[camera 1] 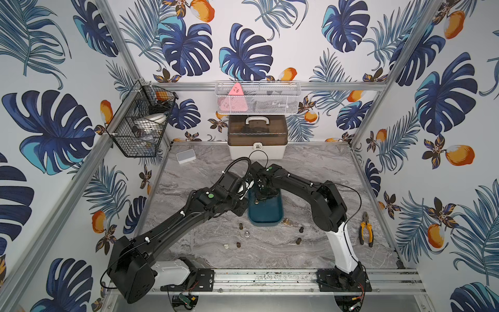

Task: Put the chess pieces into the storage box
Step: Place the chess piece in the storage box.

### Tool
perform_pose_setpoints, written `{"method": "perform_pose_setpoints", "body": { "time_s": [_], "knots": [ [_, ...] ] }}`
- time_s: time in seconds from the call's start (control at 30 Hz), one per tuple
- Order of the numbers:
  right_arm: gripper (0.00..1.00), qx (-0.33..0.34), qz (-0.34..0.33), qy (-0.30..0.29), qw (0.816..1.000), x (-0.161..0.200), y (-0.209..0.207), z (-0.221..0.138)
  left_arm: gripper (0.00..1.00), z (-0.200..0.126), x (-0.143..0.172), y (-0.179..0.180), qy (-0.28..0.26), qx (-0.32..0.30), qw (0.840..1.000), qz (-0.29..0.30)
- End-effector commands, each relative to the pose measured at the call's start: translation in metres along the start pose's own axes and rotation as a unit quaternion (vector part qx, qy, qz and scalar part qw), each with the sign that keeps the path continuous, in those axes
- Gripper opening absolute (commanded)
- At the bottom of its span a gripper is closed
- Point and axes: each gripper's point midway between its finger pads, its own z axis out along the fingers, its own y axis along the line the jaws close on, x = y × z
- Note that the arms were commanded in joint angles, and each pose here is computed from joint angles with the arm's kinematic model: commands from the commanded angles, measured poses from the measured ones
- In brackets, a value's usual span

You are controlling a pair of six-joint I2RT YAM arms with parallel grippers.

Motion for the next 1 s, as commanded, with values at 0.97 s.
{"method": "perform_pose_setpoints", "body": {
  "time_s": [0.97],
  "knots": [
    [0.18,0.008,-0.003,0.012,1.000,0.003,0.001,0.006,0.47,0.000,-0.001,0.000,0.002,0.002,1.000,-0.005]
  ]
}}
